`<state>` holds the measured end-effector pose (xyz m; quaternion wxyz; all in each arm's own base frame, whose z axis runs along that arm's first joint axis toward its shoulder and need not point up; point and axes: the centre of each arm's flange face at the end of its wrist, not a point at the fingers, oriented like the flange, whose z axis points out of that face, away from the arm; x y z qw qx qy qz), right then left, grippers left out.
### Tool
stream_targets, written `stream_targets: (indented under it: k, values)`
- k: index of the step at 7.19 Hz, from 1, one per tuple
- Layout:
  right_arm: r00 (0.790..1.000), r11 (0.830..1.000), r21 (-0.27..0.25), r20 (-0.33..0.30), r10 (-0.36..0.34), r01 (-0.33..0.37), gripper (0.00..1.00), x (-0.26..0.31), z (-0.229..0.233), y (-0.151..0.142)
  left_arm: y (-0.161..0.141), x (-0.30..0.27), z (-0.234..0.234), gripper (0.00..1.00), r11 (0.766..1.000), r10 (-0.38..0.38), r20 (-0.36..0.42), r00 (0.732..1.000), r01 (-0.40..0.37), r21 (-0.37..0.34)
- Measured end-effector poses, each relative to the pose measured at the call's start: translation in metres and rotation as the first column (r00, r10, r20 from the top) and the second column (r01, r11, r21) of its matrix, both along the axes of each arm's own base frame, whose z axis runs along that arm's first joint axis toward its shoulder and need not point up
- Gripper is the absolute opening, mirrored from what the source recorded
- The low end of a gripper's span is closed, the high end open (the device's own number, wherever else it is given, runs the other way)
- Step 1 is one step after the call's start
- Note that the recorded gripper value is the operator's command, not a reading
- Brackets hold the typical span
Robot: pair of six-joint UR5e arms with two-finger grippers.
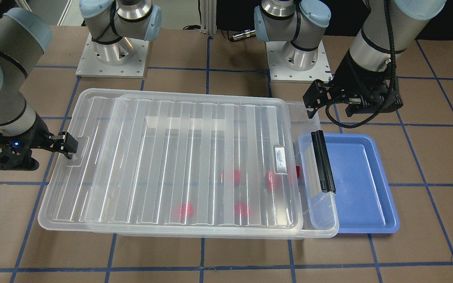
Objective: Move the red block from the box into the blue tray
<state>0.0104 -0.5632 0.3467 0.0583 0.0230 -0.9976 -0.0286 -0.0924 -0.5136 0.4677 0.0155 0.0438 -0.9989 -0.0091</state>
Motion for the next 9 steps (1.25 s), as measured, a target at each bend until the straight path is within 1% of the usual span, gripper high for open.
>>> stream_targets:
  k: [2, 5, 8, 9]
  values:
    - [1.000, 1.000, 0.005, 0.003, 0.015, -0.015, 1.00, -0.023, 0.000, 0.000, -0.008, 0.000, -0.008, 1.00, 1.000, 0.000, -0.006, 1.000, 0.000, -0.004]
    - [0.999, 0.999, 0.012, 0.013, 0.038, -0.038, 1.00, -0.060, 0.001, 0.002, -0.013, -0.003, -0.015, 1.00, 1.000, 0.003, -0.008, 1.000, -0.003, 0.004]
    - [0.998, 0.998, 0.017, 0.016, 0.054, -0.054, 1.00, -0.087, 0.001, 0.004, -0.017, -0.020, -0.029, 1.00, 0.999, -0.025, -0.007, 1.000, 0.025, 0.029]
    - [0.998, 0.998, 0.016, 0.015, 0.064, -0.064, 1.00, -0.095, 0.002, 0.005, -0.018, -0.025, -0.037, 0.98, 0.999, -0.034, -0.008, 0.999, 0.035, 0.040]
